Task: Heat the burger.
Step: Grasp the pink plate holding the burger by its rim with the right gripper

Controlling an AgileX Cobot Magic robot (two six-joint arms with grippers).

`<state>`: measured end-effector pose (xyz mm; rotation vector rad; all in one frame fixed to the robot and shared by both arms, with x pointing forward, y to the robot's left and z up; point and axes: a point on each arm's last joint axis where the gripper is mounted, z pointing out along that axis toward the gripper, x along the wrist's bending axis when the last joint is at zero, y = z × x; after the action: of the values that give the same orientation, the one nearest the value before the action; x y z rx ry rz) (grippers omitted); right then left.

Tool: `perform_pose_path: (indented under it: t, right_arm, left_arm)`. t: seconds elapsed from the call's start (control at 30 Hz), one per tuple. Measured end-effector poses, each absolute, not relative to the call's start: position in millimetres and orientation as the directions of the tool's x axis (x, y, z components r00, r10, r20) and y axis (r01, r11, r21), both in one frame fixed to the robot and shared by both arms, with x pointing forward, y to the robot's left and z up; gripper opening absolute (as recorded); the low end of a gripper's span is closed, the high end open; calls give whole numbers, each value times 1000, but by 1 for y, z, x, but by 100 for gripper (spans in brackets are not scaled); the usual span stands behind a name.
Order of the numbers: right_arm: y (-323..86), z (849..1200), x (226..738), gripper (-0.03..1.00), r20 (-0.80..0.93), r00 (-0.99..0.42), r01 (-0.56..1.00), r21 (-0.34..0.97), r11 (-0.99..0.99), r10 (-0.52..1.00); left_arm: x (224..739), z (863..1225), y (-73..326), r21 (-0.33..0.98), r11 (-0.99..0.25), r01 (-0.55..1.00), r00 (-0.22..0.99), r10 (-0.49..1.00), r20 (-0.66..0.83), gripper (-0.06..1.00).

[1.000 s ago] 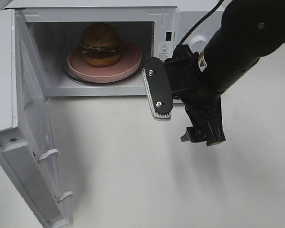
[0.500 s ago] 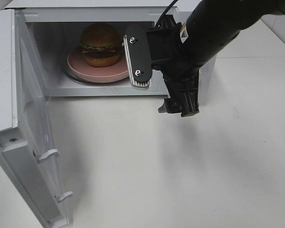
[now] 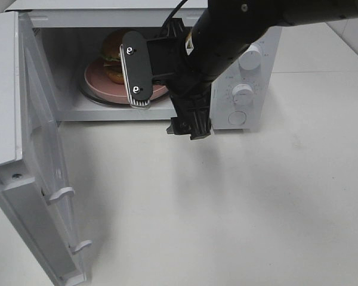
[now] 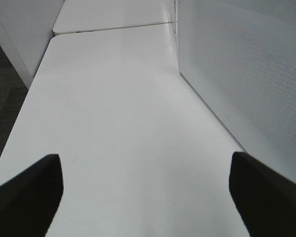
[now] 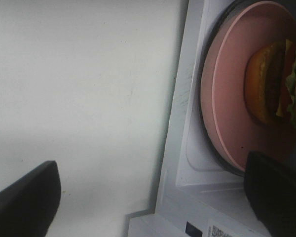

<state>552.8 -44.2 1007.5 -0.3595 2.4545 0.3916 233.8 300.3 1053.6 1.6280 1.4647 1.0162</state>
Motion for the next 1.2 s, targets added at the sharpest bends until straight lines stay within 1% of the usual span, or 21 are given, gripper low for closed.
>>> perform_pose_path:
  t: [0.53,0.73,0.97,1.13,1.2]
  right_arm:
    - [-7,973,597,91,-614,-772,-346,188,919,-165]
    - [7,953,617,90,-613,-767,-352,156,923,-189]
    - [19,939,633,88,-610,-770,-344,145,928,-190]
    - [29,931,645,85,-614,-769,-335,153,930,-176]
    - [32,922,649,81,-607,-774,-331,149,932,-178]
  left_arm:
    - [234,1054,300,895,-104,435,47,995,92,83]
    - [234,1054,300,895,-104,435,47,995,92,83]
    - [234,1054,300,895,-104,435,47,995,92,83]
    - [234,1054,300,895,-104,435,47,995,92,83]
    - [234,1054,300,895,-104,435,47,995,92,83]
